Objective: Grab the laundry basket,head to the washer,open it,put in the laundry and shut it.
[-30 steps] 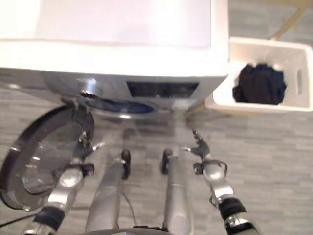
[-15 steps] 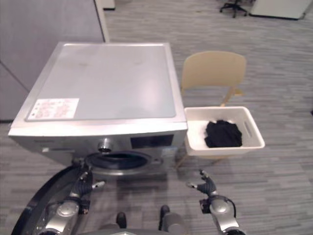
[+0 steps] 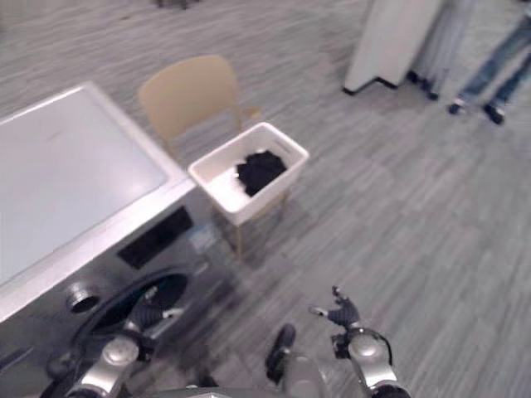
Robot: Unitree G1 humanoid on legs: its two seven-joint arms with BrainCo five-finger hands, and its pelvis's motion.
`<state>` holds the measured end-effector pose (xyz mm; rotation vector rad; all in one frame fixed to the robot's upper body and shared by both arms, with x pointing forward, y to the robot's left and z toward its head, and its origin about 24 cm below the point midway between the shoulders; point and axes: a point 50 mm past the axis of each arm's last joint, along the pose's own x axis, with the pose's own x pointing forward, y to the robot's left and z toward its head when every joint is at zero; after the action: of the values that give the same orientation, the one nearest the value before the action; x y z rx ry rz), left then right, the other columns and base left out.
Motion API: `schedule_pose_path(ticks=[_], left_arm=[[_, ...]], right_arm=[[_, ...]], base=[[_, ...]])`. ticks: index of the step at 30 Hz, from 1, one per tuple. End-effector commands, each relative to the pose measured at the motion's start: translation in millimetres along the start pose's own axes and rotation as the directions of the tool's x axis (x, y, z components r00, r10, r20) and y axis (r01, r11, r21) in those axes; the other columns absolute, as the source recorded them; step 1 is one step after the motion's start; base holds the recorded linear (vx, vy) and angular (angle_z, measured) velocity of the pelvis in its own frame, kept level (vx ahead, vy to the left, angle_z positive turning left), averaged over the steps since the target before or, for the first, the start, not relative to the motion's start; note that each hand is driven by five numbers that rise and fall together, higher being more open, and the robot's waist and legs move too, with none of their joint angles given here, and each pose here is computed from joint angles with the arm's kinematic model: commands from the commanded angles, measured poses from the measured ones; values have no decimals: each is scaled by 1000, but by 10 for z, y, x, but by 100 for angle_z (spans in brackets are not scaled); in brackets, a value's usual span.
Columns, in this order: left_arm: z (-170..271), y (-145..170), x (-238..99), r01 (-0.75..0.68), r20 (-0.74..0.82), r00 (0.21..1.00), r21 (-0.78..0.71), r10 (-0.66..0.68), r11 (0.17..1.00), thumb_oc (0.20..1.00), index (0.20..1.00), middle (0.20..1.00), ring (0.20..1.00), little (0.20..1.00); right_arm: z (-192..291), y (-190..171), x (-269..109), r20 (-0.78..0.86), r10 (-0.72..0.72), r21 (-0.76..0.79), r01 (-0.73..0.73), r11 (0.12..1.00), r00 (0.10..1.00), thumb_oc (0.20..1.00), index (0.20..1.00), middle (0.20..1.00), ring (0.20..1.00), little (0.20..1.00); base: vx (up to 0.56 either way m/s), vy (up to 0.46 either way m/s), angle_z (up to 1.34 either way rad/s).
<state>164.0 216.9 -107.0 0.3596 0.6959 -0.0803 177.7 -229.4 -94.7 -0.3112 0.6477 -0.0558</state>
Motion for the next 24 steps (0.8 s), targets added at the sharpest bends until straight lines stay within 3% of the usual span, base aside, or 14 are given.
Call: schedule_pose_path(ticks=[1,10,20,24], left_arm=[[199,108,49,-10,86,996,66,5,998,1000,1000,1000,1000,1000],[375,-126,77,64,155,986,8,-64,998,1000,1000,1000,1000,1000],[287,-95,28,45,134,990,-2,-45,999,1000,1000,1000,1000,1000],[223,56,16,-3,110,994,-2,4,1000,1000,1000,1000,1000,1000]], right_arm=[[256,-117,51,116,-48,-17,50,999,992,1000,1000,1000,1000,1000],[292,-235,48,134,-70,-49,77,996,989,1000,1000,1000,1000,1000],[270,-224,33,135,-71,-101,85,991,988,1000,1000,1000,1000,1000],[372,-146,88,157,-41,-107,58,993,987,1000,1000,1000,1000,1000]], base=[[269,-297,-62],[156,-138,-41],[278,117,-24],[222,152,-13]])
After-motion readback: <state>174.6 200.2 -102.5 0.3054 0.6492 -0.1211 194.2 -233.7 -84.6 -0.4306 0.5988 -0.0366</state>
